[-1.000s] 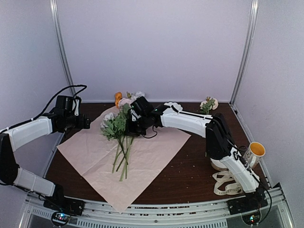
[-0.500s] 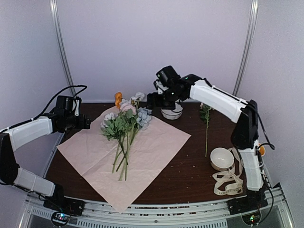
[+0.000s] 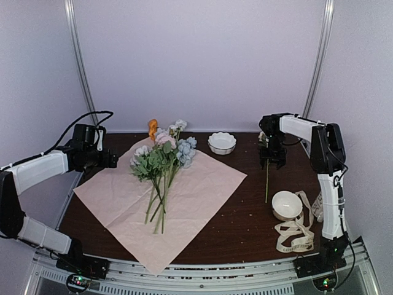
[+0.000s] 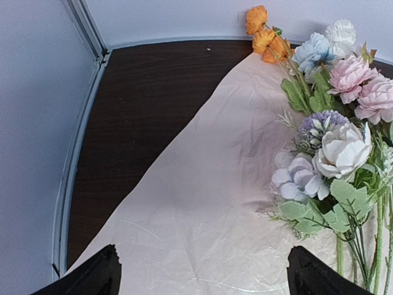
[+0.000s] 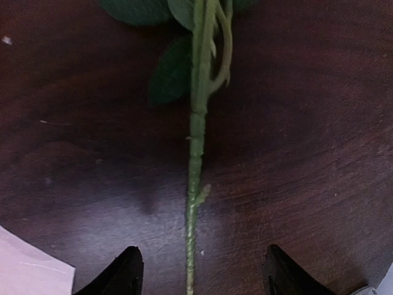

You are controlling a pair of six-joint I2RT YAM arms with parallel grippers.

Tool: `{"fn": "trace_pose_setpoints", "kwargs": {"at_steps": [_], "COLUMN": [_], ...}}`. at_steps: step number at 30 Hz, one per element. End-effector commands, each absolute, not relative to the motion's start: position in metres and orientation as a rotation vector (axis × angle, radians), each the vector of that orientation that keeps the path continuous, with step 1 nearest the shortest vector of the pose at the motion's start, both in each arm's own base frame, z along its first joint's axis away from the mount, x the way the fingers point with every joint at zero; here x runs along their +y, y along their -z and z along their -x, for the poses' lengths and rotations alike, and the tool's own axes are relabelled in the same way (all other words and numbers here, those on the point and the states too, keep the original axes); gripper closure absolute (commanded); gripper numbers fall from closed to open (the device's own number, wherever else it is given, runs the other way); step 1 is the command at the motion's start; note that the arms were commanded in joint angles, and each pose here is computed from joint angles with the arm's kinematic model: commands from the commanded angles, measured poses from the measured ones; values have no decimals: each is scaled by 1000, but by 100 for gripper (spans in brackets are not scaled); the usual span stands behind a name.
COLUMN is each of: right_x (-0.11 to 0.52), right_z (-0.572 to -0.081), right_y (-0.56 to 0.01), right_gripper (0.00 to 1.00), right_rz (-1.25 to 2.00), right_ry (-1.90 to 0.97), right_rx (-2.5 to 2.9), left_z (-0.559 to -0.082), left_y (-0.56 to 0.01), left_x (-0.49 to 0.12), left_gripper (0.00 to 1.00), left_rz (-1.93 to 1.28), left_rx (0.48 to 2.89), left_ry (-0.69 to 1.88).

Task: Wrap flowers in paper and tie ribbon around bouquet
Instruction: Pick up the fake flower from the center of the board.

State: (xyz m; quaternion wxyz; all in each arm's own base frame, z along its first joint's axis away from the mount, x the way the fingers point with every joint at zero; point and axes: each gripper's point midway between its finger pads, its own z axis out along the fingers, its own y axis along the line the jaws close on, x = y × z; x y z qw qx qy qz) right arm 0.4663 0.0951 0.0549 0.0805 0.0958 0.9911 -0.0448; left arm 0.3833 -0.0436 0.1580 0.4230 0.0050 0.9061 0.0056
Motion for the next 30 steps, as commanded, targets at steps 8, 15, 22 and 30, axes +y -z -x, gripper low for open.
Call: {"fn": "trace_pose_setpoints", "kwargs": {"at_steps": [8, 15, 22, 30], "right_x": [98, 101, 100, 100], "right_z": [-454, -428, -431, -487], "right_y": [-28, -17, -19, -129], "right_gripper": [43, 54, 100, 100], "right_rz": [-346, -223, -223, -427], "right_ry": [-27, 148, 166, -57], "right_rx": [3171, 3299, 3281, 2779], "left_z": [-391, -392, -390, -387], "left_y": [-179, -181, -183, -187], "left_x": [-43, -41, -40, -40], "left_gripper": [3, 3, 3, 3], "left_rz": [-7, -12, -10, -5], "left_rx": [2204, 2194, 2184, 2179], "left_ry": [-13, -29, -35, -33]}}
